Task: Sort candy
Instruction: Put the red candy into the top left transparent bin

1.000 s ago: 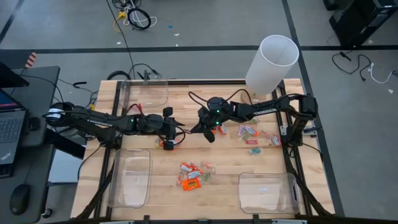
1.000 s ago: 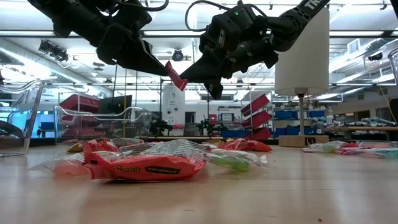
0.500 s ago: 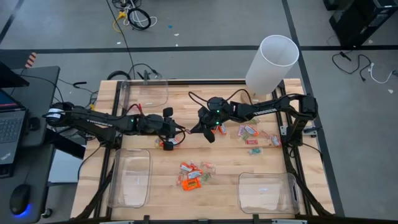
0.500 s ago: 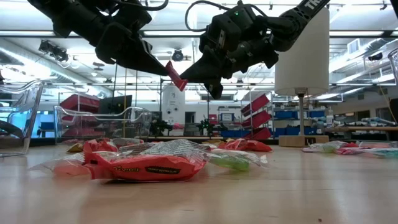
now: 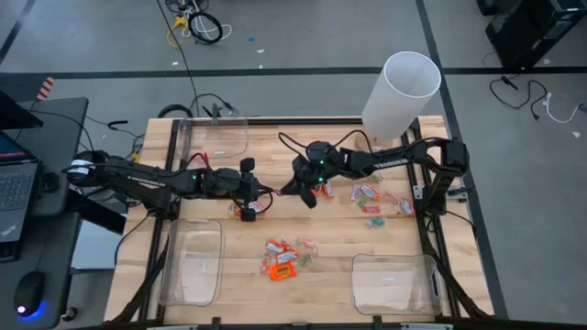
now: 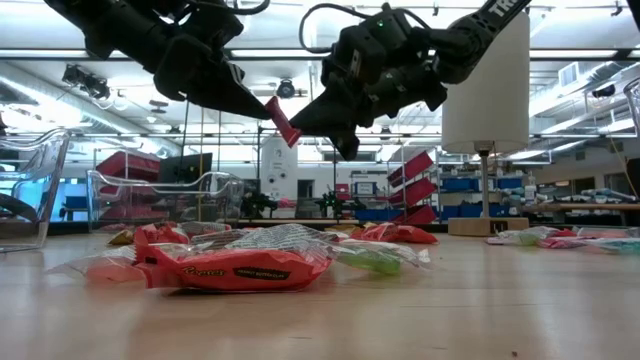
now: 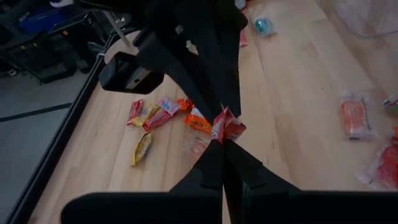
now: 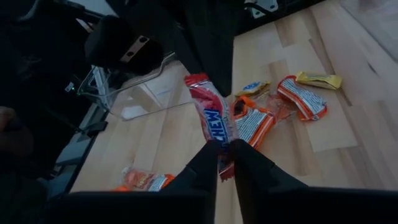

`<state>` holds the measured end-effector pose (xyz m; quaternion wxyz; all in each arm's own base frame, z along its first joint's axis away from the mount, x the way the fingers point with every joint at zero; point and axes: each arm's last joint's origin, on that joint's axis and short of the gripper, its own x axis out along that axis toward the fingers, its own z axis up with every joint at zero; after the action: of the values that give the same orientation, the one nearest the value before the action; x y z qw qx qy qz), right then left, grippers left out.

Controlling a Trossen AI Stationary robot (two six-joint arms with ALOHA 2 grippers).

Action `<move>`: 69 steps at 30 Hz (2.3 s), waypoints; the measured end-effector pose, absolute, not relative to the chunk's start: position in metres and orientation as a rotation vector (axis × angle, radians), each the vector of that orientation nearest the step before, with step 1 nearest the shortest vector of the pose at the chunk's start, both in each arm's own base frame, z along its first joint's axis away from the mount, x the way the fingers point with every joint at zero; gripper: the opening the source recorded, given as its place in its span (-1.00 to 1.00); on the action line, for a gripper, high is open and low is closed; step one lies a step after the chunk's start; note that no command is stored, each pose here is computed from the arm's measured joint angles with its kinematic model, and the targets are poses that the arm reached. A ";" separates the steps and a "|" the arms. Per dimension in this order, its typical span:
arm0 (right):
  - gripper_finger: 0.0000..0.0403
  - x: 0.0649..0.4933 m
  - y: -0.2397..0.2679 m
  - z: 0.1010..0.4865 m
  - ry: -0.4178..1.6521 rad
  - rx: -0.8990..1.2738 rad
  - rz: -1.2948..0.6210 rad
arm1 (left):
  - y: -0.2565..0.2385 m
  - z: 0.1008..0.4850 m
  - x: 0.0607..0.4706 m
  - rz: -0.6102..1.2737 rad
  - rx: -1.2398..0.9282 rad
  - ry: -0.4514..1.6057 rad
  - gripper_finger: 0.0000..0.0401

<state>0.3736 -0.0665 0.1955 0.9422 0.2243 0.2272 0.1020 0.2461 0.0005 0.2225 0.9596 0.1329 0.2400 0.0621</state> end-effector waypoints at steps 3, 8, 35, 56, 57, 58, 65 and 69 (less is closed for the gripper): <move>-0.65 0.372 -0.070 0.194 0.475 0.469 0.196 | 0.001 0.224 0.245 0.140 0.260 0.486 -0.99; -0.55 0.370 -0.074 0.192 0.498 0.484 0.178 | 0.001 0.228 0.240 0.144 0.250 0.489 -1.00; -0.55 0.359 -0.066 0.195 0.616 0.340 0.006 | 0.020 0.296 0.168 0.626 0.059 0.644 -1.00; -0.55 0.359 -0.060 0.192 0.644 0.297 -0.026 | 0.054 0.299 0.119 0.957 -0.166 0.743 -1.00; -0.55 0.359 -0.060 0.192 0.644 0.293 -0.033 | 0.055 0.298 0.118 0.970 -0.170 0.751 -1.00; -0.55 0.359 -0.061 0.192 0.644 0.292 -0.036 | 0.057 0.298 0.117 0.983 -0.174 0.763 -1.00; -0.55 0.359 -0.061 0.192 0.644 0.280 -0.037 | 0.067 0.295 0.106 1.081 -0.209 0.818 -1.00; -0.55 0.359 -0.061 0.192 0.644 0.280 -0.037 | 0.072 0.293 0.101 1.134 -0.230 0.846 -1.00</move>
<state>0.3587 -0.0607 0.1923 0.9388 0.1371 0.3155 -0.0180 0.1006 0.0716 0.2930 0.7539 -0.1055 0.3878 0.5197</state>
